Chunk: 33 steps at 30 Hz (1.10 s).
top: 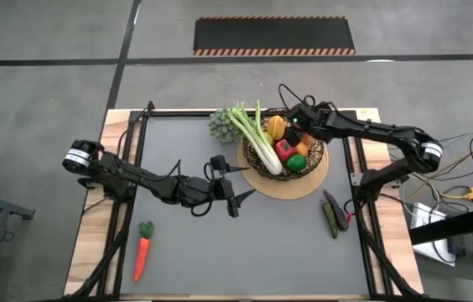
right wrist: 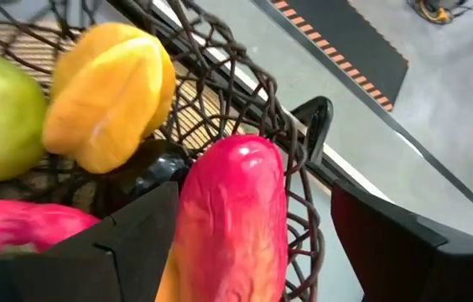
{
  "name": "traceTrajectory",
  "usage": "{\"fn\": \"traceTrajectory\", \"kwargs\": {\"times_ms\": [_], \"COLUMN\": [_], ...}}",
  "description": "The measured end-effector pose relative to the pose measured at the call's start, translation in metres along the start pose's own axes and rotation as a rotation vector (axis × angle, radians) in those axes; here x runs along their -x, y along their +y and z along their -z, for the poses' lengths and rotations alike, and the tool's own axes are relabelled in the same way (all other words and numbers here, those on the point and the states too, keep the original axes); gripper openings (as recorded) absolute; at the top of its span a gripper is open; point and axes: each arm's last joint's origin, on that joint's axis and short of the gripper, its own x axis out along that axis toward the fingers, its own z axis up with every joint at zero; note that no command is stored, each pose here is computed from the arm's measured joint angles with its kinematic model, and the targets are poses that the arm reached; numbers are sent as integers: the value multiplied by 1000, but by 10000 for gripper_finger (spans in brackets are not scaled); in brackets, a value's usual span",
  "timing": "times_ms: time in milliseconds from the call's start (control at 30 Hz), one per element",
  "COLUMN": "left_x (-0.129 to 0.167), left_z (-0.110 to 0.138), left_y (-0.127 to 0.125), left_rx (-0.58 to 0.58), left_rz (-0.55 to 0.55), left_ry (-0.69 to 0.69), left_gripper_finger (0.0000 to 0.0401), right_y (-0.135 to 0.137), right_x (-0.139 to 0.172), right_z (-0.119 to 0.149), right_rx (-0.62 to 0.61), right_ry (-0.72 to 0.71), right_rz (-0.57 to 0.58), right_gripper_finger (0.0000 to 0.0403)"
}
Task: Build produce basket
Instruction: Put the orange carrot into the black wire basket
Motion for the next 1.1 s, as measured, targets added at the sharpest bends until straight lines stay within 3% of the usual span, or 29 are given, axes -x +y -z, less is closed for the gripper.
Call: {"fn": "traceTrajectory", "kwargs": {"times_ms": [333, 633, 900, 1100], "left_x": [1, 4, 6, 9], "left_z": [3, 7, 8, 9], "left_y": [-2, -7, -11, -16], "left_rx": [31, 41, 73, 128], "left_rz": [13, 32, 49, 69], "left_ry": [27, 46, 61, 83], "left_gripper_finger": [313, 313, 313, 313], "right_y": [6, 42, 90, 104], "right_x": [44, 78, 100, 107], "right_z": [-6, 14, 46, 69], "right_rx": [29, 169, 357, 460], "right_ry": [-68, -143, -391, -595], "right_rz": [-262, -423, -616, -784], "right_gripper_finger": [257, 202, 170, 156]}}
